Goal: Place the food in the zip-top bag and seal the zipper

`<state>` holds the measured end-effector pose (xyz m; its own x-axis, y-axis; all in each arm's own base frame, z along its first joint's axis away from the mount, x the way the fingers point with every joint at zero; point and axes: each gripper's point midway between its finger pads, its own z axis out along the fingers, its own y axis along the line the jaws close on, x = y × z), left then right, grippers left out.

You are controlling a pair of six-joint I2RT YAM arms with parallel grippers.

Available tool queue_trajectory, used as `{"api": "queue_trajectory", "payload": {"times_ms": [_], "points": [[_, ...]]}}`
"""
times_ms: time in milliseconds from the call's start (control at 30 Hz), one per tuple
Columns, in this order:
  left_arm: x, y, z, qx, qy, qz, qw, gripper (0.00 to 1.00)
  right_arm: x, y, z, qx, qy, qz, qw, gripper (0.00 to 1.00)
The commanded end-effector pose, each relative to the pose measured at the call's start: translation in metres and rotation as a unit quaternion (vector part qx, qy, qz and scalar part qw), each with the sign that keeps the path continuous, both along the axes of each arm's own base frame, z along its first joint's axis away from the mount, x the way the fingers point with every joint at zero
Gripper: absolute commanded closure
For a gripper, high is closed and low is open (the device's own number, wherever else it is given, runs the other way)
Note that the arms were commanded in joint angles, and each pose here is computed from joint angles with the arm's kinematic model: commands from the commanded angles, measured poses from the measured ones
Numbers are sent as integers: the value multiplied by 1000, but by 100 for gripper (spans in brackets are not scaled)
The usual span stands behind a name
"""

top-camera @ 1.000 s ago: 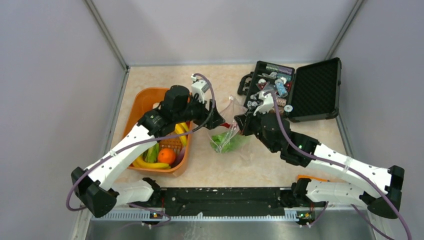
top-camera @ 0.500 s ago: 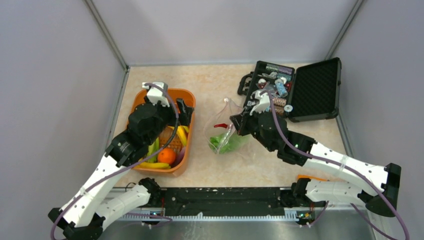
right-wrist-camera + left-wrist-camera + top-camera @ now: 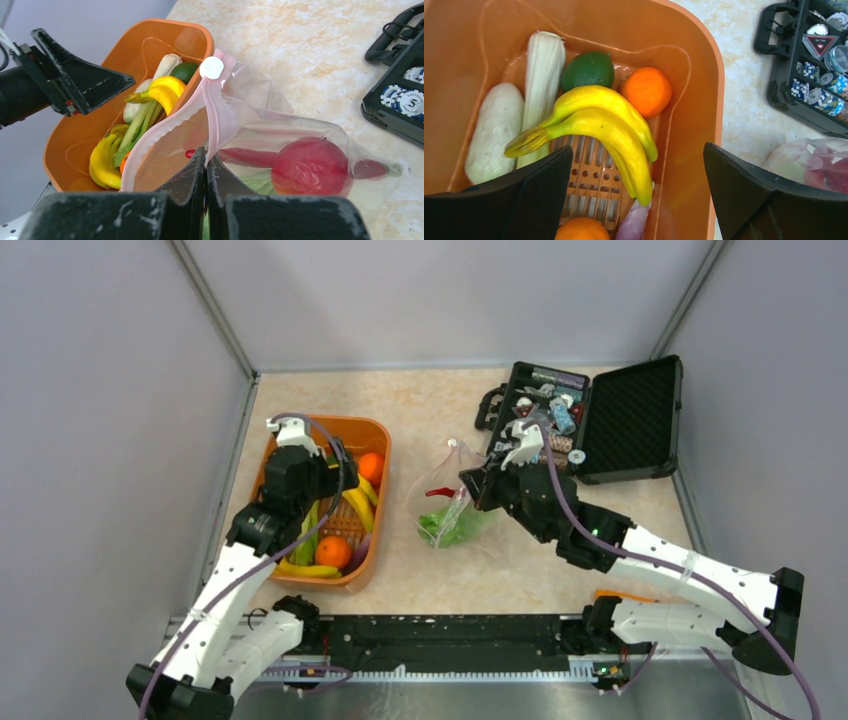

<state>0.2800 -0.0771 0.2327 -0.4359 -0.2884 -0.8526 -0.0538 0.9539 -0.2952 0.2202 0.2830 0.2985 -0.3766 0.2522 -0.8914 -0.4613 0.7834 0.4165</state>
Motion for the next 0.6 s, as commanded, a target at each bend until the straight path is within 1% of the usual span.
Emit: {"api": "queue_trajectory", "payload": {"times_ms": [0, 67, 100, 133, 200, 233, 400, 433, 500, 567], "points": [[22, -18, -6, -17, -5, -46, 999, 1, 2, 0, 27, 44, -26, 2, 999, 100], [34, -20, -12, -13, 11, -58, 998, 1, 1, 1, 28, 47, -26, 5, 999, 100], [40, -23, -7, -10, 11, -68, 998, 2, 1, 1, 28, 46, -26, 7, 999, 100], [47, -24, -7, -1, 12, -79, 997, 5, 0, 2, 27, 46, -24, 9, 999, 100], [60, -34, -5, -8, 15, -117, 993, 6, -2, 2, 30, 52, -22, 15, 998, 100], [68, -37, -7, -10, 16, -132, 991, 9, -3, 3, 32, 54, -23, 18, 998, 100], [98, -42, -34, -22, 63, -166, 984, 12, -4, 2, 35, 53, -23, 20, 998, 100], [101, -43, -39, -22, 75, -177, 981, 15, -4, 2, 35, 54, -22, 20, 998, 100], [103, -45, -54, -25, 121, -188, 974, 27, -6, 2, 33, 59, -18, 22, 998, 100], [104, -52, -59, -33, 133, -209, 968, 29, -7, 2, 33, 65, -17, 23, 997, 100]]}}
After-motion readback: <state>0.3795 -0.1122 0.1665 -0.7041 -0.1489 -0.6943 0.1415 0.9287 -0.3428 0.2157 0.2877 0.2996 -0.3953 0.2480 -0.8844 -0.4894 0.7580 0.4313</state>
